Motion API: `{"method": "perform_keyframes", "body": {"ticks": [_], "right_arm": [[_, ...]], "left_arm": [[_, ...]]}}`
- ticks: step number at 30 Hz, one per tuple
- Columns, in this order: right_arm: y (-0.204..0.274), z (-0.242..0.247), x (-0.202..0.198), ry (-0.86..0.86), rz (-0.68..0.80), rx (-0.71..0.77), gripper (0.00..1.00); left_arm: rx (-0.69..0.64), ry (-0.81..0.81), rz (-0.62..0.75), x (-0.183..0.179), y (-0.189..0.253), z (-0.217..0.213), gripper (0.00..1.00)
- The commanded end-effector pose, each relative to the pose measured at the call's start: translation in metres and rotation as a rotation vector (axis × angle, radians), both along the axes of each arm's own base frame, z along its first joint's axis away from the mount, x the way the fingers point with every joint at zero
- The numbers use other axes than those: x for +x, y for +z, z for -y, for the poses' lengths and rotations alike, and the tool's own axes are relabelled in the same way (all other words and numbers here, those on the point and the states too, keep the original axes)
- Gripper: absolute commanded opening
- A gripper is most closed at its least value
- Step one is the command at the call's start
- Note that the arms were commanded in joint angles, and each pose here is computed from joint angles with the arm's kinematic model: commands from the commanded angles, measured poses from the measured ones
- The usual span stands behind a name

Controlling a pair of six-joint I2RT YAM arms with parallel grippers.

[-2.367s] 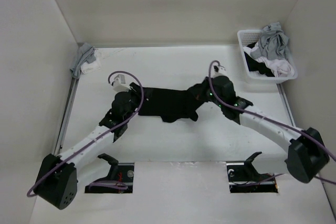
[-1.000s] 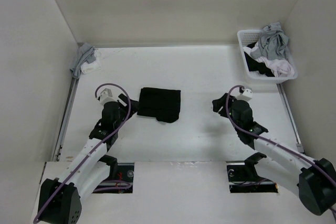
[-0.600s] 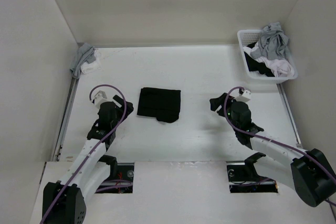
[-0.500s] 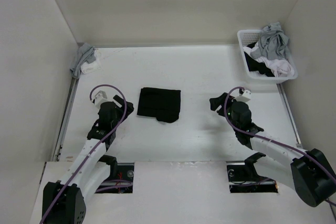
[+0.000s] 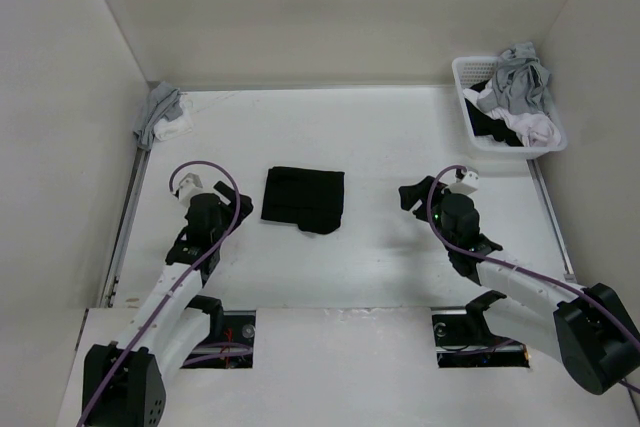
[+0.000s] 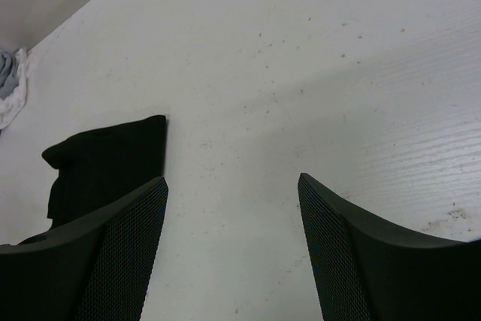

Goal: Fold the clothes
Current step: Fold the tank top

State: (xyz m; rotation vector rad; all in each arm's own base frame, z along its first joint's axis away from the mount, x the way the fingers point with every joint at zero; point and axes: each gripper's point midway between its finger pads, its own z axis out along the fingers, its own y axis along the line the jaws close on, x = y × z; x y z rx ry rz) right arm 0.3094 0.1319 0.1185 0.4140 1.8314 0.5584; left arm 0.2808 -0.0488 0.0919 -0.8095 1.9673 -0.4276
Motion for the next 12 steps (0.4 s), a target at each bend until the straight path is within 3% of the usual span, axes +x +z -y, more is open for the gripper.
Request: {"method": "perform_keyframes", "body": {"ticks": [1, 8, 12], "right_arm": [[0.0161, -0.0027, 0.0052, -0.001, 0.059, 0.038, 0.75], [0.0162, -0.0026, 0.0051, 0.0, 0.059, 0.037, 0.75], [0.0156, -0.0024, 0.0047, 0.0, 0.057, 0.034, 0.75]], "left_arm": [[0.005, 0.005, 0.047, 0.0082, 0.0151, -0.0016, 0.7], [0.007, 0.008, 0.035, 0.0075, 0.0084, -0.0026, 0.67], [0.007, 0.016, 0.043, 0.0066, 0.009, -0.0043, 0.71]]}}
